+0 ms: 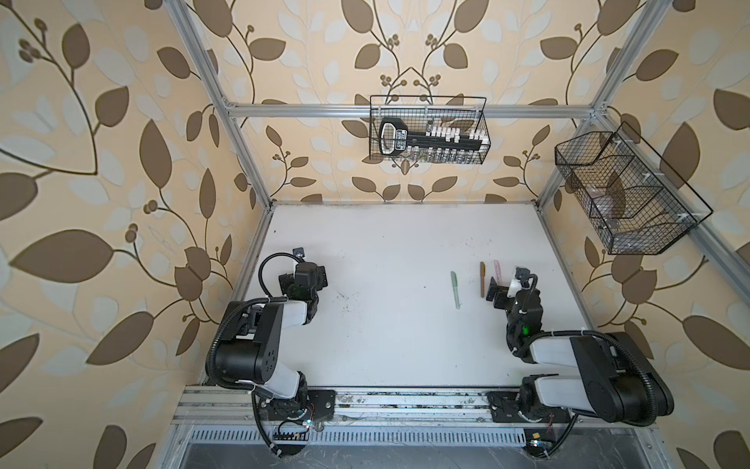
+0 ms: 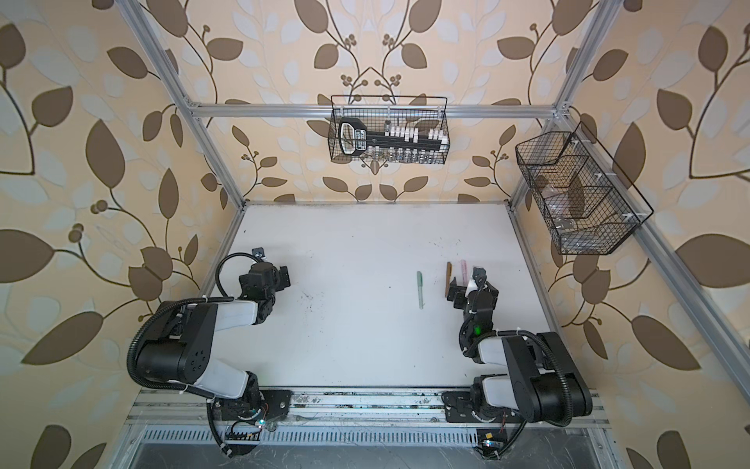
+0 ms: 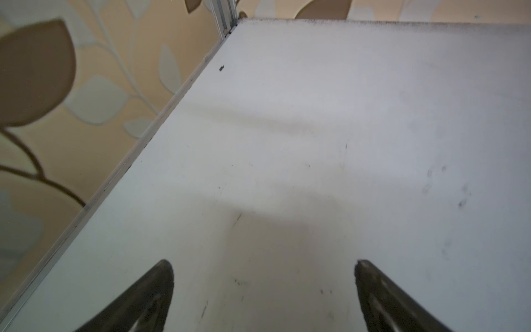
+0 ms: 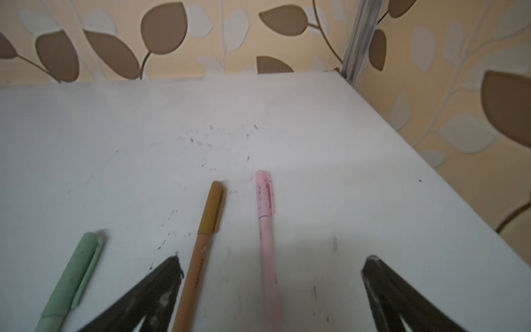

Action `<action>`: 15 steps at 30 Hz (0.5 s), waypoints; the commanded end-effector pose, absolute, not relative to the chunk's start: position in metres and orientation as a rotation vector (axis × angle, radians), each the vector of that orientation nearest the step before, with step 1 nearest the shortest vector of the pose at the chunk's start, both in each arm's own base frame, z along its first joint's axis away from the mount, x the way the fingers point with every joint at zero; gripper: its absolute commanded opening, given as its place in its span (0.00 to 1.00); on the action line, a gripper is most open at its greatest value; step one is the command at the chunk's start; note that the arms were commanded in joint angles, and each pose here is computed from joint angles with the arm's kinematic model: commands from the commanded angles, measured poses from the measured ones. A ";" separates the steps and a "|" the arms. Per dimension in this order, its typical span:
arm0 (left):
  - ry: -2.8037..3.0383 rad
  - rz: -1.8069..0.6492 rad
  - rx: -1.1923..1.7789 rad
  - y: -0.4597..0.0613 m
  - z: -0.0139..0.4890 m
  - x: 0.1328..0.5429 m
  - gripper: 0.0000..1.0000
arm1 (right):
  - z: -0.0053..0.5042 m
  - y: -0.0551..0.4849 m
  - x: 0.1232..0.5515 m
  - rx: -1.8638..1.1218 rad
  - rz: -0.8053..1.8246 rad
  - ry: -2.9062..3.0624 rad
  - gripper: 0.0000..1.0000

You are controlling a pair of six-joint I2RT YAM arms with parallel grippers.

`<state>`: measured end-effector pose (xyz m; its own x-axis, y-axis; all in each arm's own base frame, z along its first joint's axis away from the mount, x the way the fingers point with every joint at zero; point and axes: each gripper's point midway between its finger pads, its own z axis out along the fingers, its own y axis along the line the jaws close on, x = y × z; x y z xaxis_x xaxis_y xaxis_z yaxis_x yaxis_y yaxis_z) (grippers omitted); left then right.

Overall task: Insert pens into pen caps
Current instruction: Reset both arms

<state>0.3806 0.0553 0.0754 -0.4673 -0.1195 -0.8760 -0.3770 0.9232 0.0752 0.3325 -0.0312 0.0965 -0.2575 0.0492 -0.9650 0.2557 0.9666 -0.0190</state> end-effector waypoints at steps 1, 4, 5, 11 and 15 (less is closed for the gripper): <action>1.950 0.270 -0.410 0.058 0.088 0.373 0.99 | 0.125 -0.019 0.337 0.148 -0.205 1.709 1.00; 1.903 0.292 -0.400 0.060 0.082 0.370 0.99 | 0.117 -0.018 0.351 0.115 -0.125 1.782 1.00; 1.954 0.295 -0.416 0.060 0.080 0.371 0.99 | 0.118 -0.016 0.353 0.097 -0.066 1.782 1.00; 1.933 0.288 -0.419 0.060 0.083 0.371 0.99 | 0.117 -0.010 0.354 0.065 -0.063 1.790 1.00; 1.931 0.289 -0.418 0.060 0.083 0.371 0.99 | 0.117 -0.010 0.353 0.064 -0.063 1.789 1.00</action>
